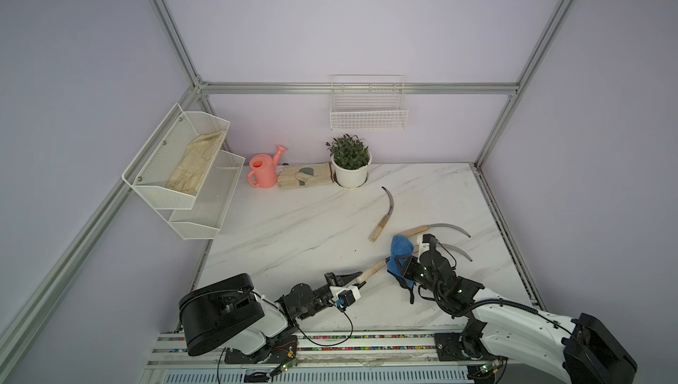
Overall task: Wipe small sickles with rags
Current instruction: Wipe the small sickle.
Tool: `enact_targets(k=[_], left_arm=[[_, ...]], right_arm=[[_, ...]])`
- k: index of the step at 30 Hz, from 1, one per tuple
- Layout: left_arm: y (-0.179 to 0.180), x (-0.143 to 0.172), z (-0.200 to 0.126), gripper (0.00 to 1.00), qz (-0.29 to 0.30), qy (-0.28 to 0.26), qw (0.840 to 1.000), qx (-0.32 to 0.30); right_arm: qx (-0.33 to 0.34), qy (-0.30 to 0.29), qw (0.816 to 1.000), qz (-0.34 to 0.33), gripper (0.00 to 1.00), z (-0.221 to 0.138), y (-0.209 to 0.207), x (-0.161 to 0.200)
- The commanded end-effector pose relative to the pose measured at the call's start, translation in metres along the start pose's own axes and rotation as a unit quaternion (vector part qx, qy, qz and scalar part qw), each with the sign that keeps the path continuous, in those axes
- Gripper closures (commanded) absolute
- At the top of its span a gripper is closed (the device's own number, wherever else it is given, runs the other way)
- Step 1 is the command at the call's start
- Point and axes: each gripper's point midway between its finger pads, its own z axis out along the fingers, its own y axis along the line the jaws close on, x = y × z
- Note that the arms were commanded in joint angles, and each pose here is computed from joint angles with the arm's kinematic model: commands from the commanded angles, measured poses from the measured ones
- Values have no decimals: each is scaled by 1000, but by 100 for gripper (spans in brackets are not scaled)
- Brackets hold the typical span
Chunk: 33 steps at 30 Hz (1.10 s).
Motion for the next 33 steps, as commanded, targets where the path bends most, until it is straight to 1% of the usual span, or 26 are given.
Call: enact_targets(k=[1,4,6,7,9,10,11,15,19,22,25,28,29,30,33], left_arm=[[5,-14,0,100,7,-29,1000,-9],[4,-14,0,100,8,-28,1000,-9],[5,-14,0,100,7,-29,1000,-10],[5,-14,-1,100,7,-29,1000,-11],[5,-14,-1,100,6,-29,999,-11],[5,-15,-1,100,5,-29,999,-11],[5,-15,-1,100,5,-30,999,-11],[5,-15,-2,100,4,-30,999,-11],[6,-16,-3,100,3,-30,999,-14],[7,-15,-3,100,1,-29,999,-16],[10,-13,-3,100,-1,-24,999,-25],[16,-11,-2,100,-9,-16,999,-41],[19,-9,-2,100,-17,-11,999,-50],[30,-16,-4,100,-33,-19,997,-72],[49,-13,-6,100,-73,-11,990,-119]], right_arm=[[-88,-2,995,-41,100,-4,61,0],[-92,-5,994,-59,100,-7,73,4],[-79,-5,995,-58,100,-6,68,5],[-61,-11,997,-54,100,-6,59,3],[-5,-24,999,-28,100,-6,34,1],[35,-35,999,-20,100,-7,16,-1],[59,-42,997,-12,100,-9,2,-3],[128,-42,991,24,100,-8,-46,-2],[210,-53,975,58,100,-18,-97,-4],[251,-73,963,66,100,-31,-118,-7],[266,-90,958,66,100,-42,-123,-13],[251,-92,961,68,100,-46,-118,-15],[249,-93,962,69,100,-49,-116,-17],[246,-95,962,71,100,-52,-114,-19],[230,-103,966,64,100,-59,-104,-28]])
